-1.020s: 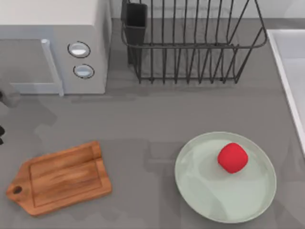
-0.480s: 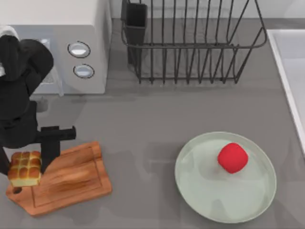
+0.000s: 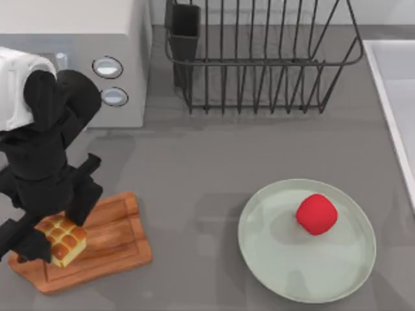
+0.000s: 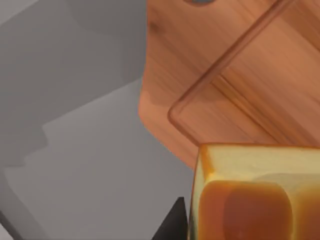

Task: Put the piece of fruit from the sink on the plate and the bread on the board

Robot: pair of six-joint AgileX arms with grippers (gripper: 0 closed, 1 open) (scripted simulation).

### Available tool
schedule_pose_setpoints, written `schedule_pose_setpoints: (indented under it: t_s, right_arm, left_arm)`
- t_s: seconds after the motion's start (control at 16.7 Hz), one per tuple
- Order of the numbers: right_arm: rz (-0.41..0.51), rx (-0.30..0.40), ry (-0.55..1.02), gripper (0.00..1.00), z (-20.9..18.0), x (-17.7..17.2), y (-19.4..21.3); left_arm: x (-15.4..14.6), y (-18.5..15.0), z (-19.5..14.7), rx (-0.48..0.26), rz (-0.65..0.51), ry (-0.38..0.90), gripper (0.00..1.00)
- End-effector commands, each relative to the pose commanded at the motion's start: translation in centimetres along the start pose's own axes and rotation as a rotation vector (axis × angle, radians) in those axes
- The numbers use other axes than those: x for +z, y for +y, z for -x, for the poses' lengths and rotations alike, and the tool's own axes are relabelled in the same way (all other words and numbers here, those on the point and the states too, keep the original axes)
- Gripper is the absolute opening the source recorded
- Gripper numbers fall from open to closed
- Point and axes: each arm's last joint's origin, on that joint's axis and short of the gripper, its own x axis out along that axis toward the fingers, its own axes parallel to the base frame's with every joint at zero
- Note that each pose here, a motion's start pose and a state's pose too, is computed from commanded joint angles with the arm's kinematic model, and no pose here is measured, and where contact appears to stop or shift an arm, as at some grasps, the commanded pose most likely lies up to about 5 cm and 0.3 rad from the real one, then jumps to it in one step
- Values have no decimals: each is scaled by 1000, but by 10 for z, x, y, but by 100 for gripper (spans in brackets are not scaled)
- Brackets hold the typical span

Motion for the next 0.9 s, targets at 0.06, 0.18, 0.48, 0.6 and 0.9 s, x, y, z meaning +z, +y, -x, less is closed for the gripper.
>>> schedule_pose_setpoints:
  t_s: [0.06, 0.18, 0.48, 0.6, 0.9]
  right_arm:
    - [0, 0, 0, 100, 0, 0, 0]
    - [0, 0, 0, 100, 0, 0, 0]
    - [0, 0, 0, 100, 0, 0, 0]
    - [0, 0, 0, 100, 0, 0, 0]
    - [0, 0, 0, 100, 0, 0, 0]
  left_arm:
    - [0, 0, 1, -20, 96, -2, 0]
    - [2, 0, 3, -66, 274, 0, 0]
    - [10, -1, 9, -159, 553, 15, 0]
    - [11, -1, 10, -173, 586, 18, 0]
    - [10, -1, 10, -169, 579, 17, 0]
